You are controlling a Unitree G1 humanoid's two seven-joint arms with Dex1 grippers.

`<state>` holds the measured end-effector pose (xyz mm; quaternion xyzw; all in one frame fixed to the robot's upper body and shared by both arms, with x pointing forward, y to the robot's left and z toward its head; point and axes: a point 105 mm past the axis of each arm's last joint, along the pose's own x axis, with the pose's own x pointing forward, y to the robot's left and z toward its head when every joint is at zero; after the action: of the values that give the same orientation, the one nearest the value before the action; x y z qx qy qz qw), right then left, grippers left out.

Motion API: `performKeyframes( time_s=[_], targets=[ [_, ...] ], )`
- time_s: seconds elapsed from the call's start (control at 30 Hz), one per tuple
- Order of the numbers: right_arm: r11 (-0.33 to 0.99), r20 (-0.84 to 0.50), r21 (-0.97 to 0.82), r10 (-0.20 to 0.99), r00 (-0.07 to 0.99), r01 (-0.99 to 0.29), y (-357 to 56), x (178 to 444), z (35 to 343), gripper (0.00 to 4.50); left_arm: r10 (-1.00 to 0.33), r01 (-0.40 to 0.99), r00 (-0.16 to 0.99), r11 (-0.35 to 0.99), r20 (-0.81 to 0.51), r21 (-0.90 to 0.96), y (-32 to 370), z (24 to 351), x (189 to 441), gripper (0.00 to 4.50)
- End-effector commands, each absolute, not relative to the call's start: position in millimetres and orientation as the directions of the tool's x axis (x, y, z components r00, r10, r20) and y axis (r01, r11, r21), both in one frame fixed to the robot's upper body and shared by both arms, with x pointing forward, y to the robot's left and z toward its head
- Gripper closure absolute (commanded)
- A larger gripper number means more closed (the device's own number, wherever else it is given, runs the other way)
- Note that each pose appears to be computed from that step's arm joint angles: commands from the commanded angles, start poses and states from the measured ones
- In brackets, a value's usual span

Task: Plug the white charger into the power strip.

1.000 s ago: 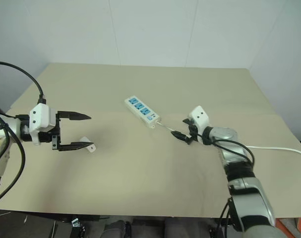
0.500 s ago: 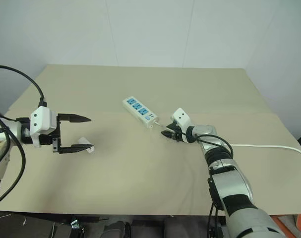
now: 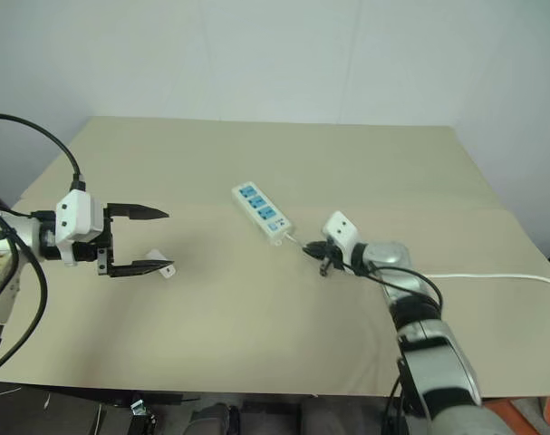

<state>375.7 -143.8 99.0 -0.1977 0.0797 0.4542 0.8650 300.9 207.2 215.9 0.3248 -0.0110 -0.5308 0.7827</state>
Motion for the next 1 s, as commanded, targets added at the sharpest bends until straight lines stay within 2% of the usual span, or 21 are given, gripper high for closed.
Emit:
performKeyframes(
  time_s=[0.03,0.13,0.23,0.43,0.53,0.6,0.67,0.9,1.0],
  targets=[
    [0.519,-0.27,-0.29,0.762,0.589,-0.804,-160.2,351.1,130.0,4.48,-0.845,0.82,0.431,0.221,-0.316,0.528,206.4,221.2,299.9,0.0],
    [0.53,-0.33,-0.294,0.725,0.604,-0.796,-178.8,324.8,123.6,4.48,-0.842,0.822,0.432,0.22,-0.323,0.525,206.7,219.1,302.5,0.0],
    [0.558,-0.371,-0.28,0.688,0.624,-0.782,-184.6,315.1,112.7,4.48,-0.841,0.829,0.427,0.218,-0.332,0.515,206.6,217.9,304.6,0.0],
    [0.566,-0.333,-0.269,0.704,0.627,-0.779,-177.7,307.1,112.0,2.47,-0.843,0.833,0.42,0.212,-0.336,0.511,202.0,216.7,310.4,0.0],
    [0.626,-0.244,-0.274,0.689,0.682,-0.73,-175.4,311.6,124.8,1.38,-0.849,0.83,0.417,0.209,-0.325,0.517,200.6,219.1,309.7,0.0],
    [0.696,-0.136,-0.267,0.657,0.741,-0.666,-170.7,317.1,136.7,0.64,-0.845,0.826,0.426,0.216,-0.324,0.521,202.3,219.1,309.5,0.0],
    [0.715,-0.085,-0.248,0.656,0.75,-0.654,-163.9,315.2,141.0,0.01,-0.84,0.823,0.433,0.221,-0.326,0.523,204.4,218.7,309.0,0.0],
    [0.795,0.019,-0.213,0.584,0.812,-0.567,-139.6,317.2,137.7,0.01,-0.836,0.822,0.439,0.226,-0.329,0.523,206.7,218.6,305.8,0.0],
    [0.792,0.039,-0.189,0.597,0.801,-0.581,-130.3,315.6,134.8,0.01,-0.847,0.809,0.433,0.214,-0.309,0.547,205.1,220.6,303.8,0.0]
  ],
)
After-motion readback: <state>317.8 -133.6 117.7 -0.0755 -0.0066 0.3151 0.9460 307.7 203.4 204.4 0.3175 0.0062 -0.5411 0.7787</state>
